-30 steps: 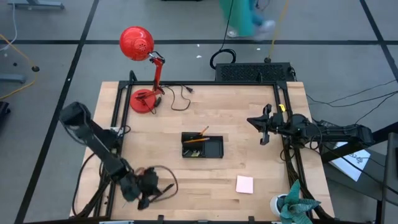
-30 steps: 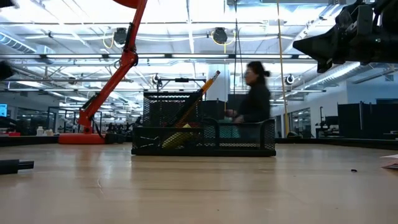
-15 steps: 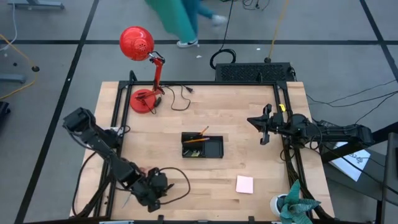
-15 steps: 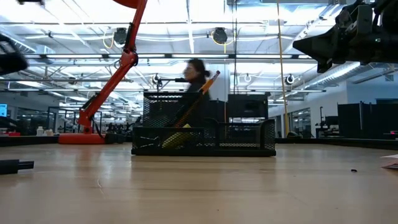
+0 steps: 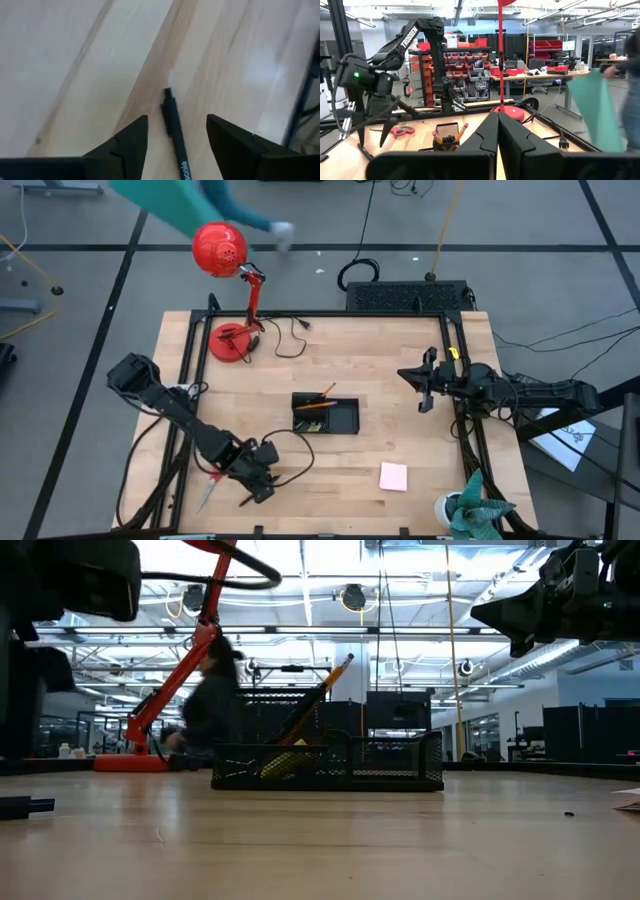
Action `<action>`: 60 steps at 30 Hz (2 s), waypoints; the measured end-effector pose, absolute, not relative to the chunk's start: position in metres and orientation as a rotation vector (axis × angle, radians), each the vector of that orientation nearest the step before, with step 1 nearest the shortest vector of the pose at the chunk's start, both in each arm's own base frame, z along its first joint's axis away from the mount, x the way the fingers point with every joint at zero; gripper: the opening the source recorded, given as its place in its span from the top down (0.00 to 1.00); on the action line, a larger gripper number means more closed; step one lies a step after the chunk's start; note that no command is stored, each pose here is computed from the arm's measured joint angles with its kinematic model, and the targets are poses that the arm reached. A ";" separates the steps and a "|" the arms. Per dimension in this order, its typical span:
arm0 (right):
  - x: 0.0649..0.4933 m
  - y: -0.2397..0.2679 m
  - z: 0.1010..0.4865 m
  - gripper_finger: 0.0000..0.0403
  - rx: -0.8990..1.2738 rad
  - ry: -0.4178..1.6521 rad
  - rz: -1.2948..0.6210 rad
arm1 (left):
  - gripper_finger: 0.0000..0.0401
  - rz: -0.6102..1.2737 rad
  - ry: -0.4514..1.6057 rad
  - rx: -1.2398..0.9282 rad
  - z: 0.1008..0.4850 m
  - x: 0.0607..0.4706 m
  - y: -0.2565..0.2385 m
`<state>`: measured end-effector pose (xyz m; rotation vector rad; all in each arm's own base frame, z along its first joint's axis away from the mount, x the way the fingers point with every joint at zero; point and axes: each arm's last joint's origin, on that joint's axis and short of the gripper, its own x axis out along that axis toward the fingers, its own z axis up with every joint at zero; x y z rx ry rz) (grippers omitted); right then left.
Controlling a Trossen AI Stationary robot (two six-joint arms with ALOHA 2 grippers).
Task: Pick and place office supplies into organizer
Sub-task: Put the pen into the top left section of the desk organizer
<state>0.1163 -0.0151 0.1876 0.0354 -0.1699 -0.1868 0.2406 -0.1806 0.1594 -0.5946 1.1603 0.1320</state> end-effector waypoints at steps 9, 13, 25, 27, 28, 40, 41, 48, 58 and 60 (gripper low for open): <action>0.116 -0.015 0.187 0.99 0.038 -0.168 -0.184 | 0.48 0.186 1.241 -0.571 0.140 0.242 -0.180; 0.117 -0.015 0.187 0.99 0.049 -0.166 -0.184 | 0.48 0.189 1.256 -0.571 0.135 0.244 -0.180; 0.117 -0.015 0.187 0.99 0.048 -0.169 -0.186 | 0.48 0.089 1.232 -0.509 0.144 0.254 -0.190; 0.117 -0.015 0.187 0.99 0.047 -0.169 -0.186 | 0.48 0.053 1.212 -0.498 0.152 0.259 -0.193; 0.117 -0.015 0.187 0.99 0.047 -0.169 -0.186 | 0.48 0.043 1.208 -0.489 0.155 0.260 -0.195; 0.117 -0.015 0.187 0.99 0.039 -0.167 -0.187 | 0.48 0.162 1.465 -0.282 0.114 0.274 -0.207; 0.117 -0.015 0.187 0.99 0.039 -0.167 -0.187 | 0.48 0.163 1.464 -0.280 0.115 0.275 -0.207; 0.117 -0.015 0.187 0.99 0.039 -0.167 -0.187 | 0.48 0.161 1.429 -0.258 0.125 0.279 -0.206; 0.117 -0.015 0.187 0.99 0.039 -0.167 -0.187 | 0.69 0.145 1.468 -0.165 0.121 0.280 -0.198; 0.117 -0.015 0.187 0.99 0.039 -0.168 -0.187 | 0.75 0.131 1.465 -0.136 0.121 0.280 -0.197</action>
